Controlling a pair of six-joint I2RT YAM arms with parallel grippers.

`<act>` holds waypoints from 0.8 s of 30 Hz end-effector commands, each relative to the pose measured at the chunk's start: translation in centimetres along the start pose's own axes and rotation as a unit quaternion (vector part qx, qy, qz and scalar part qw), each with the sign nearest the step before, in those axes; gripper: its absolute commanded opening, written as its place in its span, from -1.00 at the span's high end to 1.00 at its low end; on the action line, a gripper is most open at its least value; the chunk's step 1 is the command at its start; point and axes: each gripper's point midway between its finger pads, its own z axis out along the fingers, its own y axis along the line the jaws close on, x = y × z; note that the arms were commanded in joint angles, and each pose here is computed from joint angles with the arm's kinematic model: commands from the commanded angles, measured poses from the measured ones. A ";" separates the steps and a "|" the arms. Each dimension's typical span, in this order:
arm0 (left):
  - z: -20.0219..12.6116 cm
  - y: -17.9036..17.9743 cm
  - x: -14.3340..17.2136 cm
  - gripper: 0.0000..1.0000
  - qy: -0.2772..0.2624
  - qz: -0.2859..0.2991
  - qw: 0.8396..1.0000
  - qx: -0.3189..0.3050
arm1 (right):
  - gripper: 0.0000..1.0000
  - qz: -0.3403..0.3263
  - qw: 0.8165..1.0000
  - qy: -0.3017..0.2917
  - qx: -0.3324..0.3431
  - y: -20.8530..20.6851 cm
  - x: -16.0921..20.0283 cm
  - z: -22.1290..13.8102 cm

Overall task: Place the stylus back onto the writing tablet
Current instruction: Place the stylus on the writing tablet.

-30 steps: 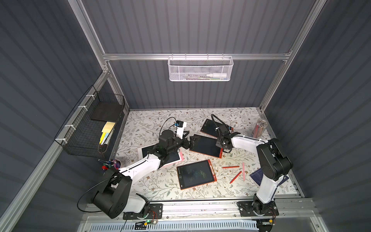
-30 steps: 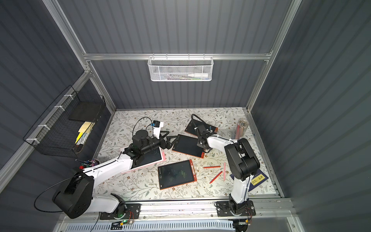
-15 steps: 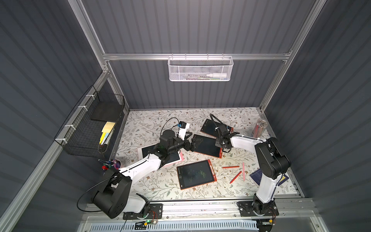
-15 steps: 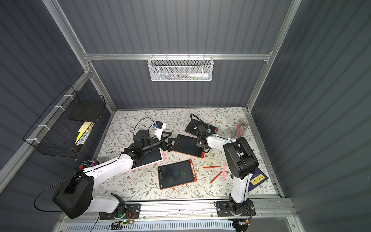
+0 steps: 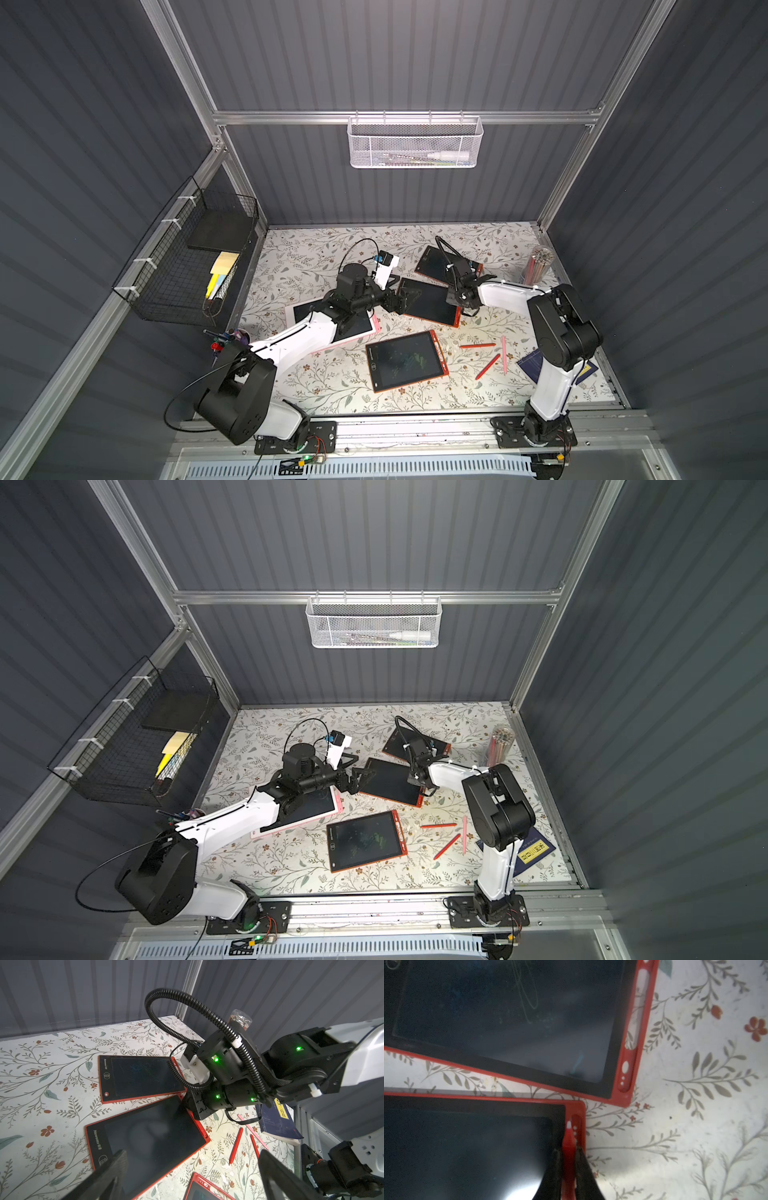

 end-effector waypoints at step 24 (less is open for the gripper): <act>0.5 -0.5 -0.6 -0.99 -0.001 0.014 1.000 0.012 | 0.51 0.007 1.000 -0.005 0.000 -0.7 -0.1 -0.6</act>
